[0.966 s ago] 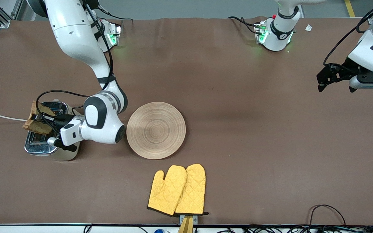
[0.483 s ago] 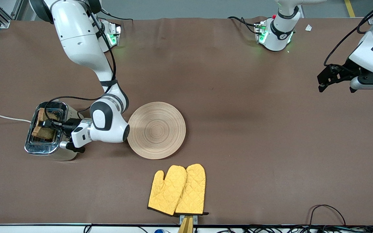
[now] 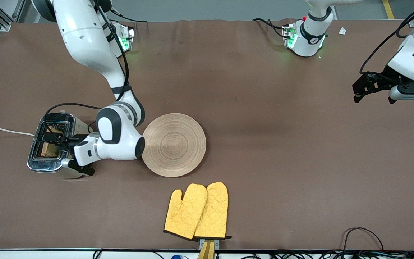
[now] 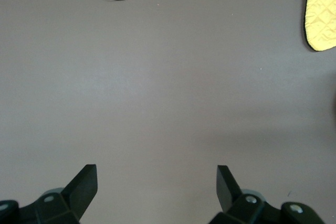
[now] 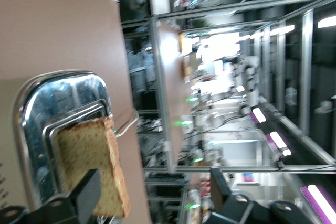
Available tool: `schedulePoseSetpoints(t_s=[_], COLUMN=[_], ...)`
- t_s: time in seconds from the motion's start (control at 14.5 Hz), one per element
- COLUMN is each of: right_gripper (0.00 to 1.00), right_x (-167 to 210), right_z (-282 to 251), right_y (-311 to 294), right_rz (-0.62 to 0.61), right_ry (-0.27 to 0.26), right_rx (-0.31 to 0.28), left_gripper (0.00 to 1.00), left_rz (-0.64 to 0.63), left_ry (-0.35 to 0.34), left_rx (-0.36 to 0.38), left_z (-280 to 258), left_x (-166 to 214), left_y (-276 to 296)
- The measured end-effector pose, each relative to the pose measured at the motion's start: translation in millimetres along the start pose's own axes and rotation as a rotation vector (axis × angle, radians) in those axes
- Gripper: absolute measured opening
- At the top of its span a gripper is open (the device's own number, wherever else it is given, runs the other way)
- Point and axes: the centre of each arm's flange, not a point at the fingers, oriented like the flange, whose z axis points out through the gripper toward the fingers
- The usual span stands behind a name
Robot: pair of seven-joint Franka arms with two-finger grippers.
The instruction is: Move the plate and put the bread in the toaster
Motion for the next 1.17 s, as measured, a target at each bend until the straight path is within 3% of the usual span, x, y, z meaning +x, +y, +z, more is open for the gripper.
schedulePoseSetpoints(t_s=[0.21, 0.41, 0.69, 0.83, 1.17], right_gripper=[1.00, 1.00, 1.00, 1.00, 1.00], right_x=[6, -1, -5, -2, 5], right_z=[-41, -73, -25, 19, 116], right_y=[74, 167, 276, 312, 347], right_rz=[0.019, 0.057, 0.031, -0.025, -0.159], right_ry=[0.003, -0.006, -0.060, -0.047, 0.013], right_rx=[0.220, 0.577, 0.929, 1.035, 1.217], left_gripper=[1.00, 1.00, 1.00, 1.00, 1.00], left_rz=[-0.001, -0.002, -0.002, -0.002, -0.003], left_ry=[-0.001, -0.001, -0.001, -0.001, 0.002], left_rx=[0.000, 0.000, 0.000, 0.000, 0.000], left_z=[1, 1, 1, 1, 0], left_x=[1, 1, 1, 1, 2], left_y=[-1, -1, -1, -1, -2])
